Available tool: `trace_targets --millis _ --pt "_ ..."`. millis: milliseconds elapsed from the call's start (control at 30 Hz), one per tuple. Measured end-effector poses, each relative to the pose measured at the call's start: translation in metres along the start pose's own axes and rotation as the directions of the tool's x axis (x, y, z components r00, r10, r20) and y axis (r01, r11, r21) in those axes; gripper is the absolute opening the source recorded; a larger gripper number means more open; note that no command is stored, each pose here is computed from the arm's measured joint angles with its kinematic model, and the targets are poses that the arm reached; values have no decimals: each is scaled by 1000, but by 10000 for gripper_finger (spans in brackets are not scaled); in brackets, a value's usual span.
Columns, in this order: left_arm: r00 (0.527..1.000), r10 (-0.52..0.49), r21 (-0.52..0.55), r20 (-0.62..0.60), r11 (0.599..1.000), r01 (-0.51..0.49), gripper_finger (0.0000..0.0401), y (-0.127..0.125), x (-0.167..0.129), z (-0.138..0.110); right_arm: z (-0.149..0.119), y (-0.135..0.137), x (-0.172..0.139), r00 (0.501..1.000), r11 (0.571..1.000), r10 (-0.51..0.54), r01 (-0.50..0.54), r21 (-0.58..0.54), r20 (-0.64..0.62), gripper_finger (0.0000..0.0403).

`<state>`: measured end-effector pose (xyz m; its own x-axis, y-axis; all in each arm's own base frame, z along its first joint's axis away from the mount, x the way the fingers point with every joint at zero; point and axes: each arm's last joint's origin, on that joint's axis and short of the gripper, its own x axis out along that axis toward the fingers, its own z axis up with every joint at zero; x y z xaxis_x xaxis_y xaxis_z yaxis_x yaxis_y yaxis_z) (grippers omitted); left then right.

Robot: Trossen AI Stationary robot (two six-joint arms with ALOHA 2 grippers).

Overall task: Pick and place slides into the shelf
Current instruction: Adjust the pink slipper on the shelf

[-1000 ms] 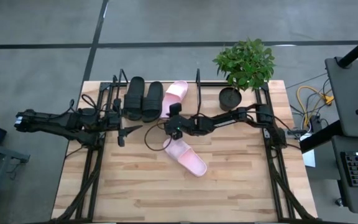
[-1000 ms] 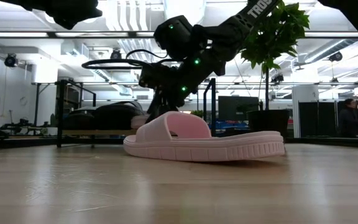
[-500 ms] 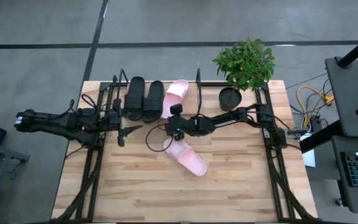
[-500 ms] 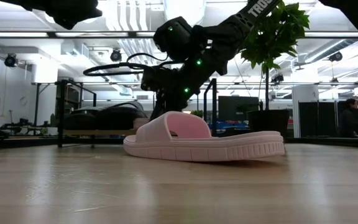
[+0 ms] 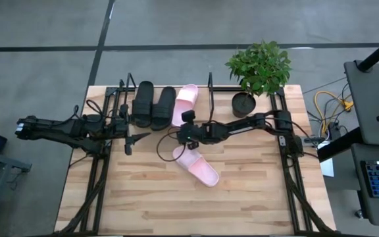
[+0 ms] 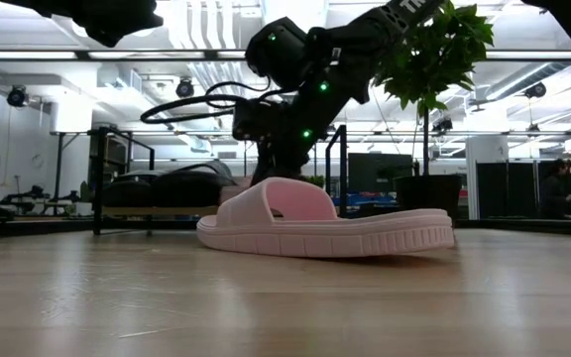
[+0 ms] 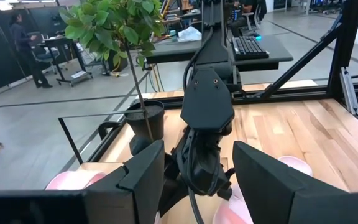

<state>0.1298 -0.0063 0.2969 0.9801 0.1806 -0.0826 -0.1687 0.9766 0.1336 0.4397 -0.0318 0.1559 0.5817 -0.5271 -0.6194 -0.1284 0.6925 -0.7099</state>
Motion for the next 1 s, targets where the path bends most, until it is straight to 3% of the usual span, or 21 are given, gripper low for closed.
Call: trace_targets --millis 267,433,767,1000 --pt "1000 0 -1 1 1000 0 176 0 0 0 -3 -14 -20 998 1000 -20 21 16 -55 13" --pt "1000 -2 -1 0 1000 2 176 0 0 0 0 -19 -28 1000 1000 15 -15 -4 -11 12" --pt "1000 -3 0 -2 1000 3 176 0 0 0 1 -19 -30 999 986 42 -38 -162 20 12" --pt "1000 -2 2 -2 1000 2 176 0 0 0 3 -17 -30 984 953 145 -111 -282 101 12"
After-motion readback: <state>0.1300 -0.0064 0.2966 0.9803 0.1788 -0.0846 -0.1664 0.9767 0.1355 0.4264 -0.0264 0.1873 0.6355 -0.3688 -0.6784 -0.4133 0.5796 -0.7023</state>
